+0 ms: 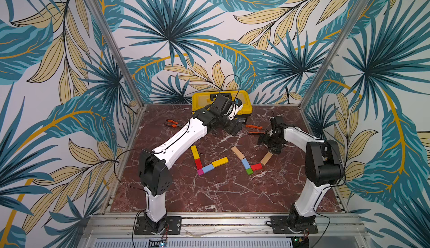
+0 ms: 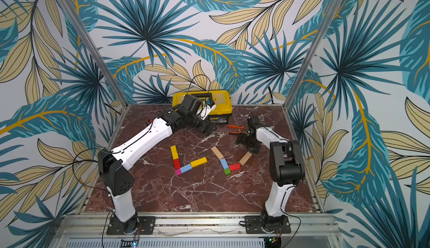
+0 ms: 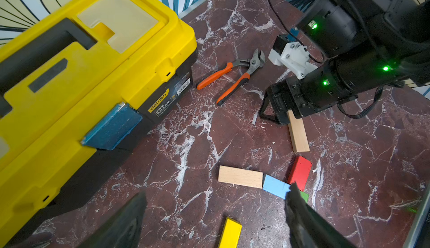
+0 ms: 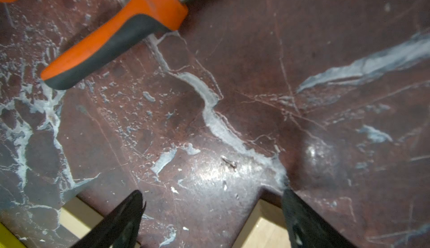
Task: Assemble the letter v with building blocks
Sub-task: Adjust the building block at the center of the board.
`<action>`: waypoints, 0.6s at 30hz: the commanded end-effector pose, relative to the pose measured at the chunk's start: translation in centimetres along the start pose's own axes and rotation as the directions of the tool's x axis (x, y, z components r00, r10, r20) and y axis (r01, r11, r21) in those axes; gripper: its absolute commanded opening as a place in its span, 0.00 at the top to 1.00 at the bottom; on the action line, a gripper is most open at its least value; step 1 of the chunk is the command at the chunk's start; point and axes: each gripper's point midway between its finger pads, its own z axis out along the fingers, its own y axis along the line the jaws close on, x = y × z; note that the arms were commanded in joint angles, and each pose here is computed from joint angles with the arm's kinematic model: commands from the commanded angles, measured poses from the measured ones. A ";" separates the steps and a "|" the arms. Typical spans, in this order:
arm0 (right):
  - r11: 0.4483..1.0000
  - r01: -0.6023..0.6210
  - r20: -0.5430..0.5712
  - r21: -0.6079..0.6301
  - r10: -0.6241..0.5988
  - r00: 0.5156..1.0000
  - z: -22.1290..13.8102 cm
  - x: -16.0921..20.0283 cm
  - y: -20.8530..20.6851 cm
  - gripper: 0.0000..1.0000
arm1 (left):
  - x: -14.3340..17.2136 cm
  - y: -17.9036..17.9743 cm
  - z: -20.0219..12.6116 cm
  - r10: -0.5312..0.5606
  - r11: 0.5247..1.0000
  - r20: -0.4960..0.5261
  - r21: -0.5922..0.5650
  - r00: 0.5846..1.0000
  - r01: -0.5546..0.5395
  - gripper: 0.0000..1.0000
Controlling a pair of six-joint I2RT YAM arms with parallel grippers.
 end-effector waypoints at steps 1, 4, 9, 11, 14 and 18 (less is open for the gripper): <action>1.000 0.010 -0.034 0.010 -0.009 0.999 0.9 1.1 -0.6 0.06 | -0.7 0.1 -1.6 0.012 1.000 0.035 -0.006 0.999 -0.012 0.05; 1.000 0.013 -0.042 0.014 -0.012 0.999 1.1 1.5 -0.9 0.06 | -0.7 0.1 -1.6 0.011 1.000 0.036 -0.003 0.999 -0.011 0.05; 1.000 0.018 -0.051 0.017 -0.018 0.999 1.2 2.0 -1.1 0.06 | -0.7 0.1 -1.6 0.011 1.000 0.036 -0.002 0.999 -0.011 0.05; 1.000 0.019 -0.052 0.013 -0.018 0.998 1.2 2.2 -1.1 0.06 | -0.7 0.0 -1.6 0.012 1.000 0.036 -0.002 0.999 -0.012 0.05; 1.000 0.021 -0.056 0.013 -0.020 0.998 1.1 2.4 -1.1 0.05 | -0.8 0.1 -1.6 0.011 1.000 0.037 -0.002 0.999 -0.011 0.05; 1.000 0.021 -0.055 0.013 -0.020 0.998 0.9 2.6 -1.2 0.05 | -0.7 0.0 -1.7 0.011 1.000 0.036 0.000 0.999 -0.011 0.05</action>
